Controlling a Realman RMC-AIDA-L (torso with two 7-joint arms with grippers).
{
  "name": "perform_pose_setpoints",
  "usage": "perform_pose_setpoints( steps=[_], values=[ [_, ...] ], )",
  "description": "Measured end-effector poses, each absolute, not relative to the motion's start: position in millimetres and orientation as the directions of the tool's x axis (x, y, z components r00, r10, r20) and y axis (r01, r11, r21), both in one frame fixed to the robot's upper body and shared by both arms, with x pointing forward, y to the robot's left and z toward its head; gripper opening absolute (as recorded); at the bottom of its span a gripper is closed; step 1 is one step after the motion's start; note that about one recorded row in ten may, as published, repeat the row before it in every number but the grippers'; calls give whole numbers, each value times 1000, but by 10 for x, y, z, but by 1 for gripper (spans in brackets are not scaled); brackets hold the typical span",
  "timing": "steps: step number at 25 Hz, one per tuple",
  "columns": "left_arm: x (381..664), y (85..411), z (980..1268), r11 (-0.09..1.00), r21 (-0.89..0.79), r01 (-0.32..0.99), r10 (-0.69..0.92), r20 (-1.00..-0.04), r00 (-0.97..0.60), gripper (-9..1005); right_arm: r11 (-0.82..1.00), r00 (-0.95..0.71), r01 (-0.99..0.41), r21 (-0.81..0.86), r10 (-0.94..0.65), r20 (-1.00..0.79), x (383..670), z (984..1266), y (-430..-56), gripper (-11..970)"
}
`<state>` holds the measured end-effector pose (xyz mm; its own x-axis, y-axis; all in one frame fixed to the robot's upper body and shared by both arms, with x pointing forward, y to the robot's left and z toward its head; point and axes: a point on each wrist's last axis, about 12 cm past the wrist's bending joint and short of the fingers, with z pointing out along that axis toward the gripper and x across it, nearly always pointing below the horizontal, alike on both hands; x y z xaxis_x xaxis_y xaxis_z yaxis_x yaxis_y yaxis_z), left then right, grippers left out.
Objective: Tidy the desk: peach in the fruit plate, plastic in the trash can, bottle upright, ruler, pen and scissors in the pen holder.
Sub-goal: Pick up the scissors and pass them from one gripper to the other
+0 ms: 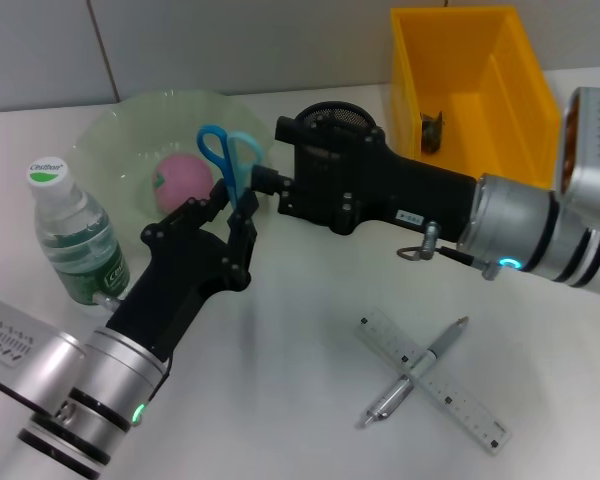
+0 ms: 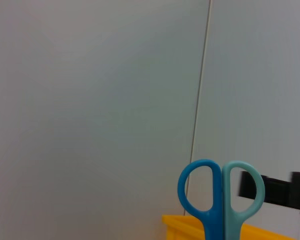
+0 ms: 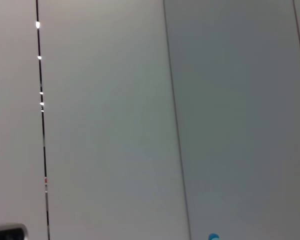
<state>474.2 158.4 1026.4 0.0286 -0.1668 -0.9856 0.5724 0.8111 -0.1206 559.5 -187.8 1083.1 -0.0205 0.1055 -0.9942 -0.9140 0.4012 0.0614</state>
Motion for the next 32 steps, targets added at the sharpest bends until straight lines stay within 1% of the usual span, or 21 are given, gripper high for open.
perform_pose_setpoints(
  steps=[14,29,32],
  values=[
    [4745,1504,10254,809,-122,575,-152,-988,5,232,408,-25,-912,45,54,-998,5691,10810,-1686,654],
    [4692,1485,10247,797,-111,594,-146,-989,12,238,412,-40,-909,58,53,-998,5703,10799,-1643,651],
    [4695,1483,10250,797,-106,594,-143,-990,15,240,410,-41,-910,58,50,-998,5705,10800,-1634,522]
  ],
)
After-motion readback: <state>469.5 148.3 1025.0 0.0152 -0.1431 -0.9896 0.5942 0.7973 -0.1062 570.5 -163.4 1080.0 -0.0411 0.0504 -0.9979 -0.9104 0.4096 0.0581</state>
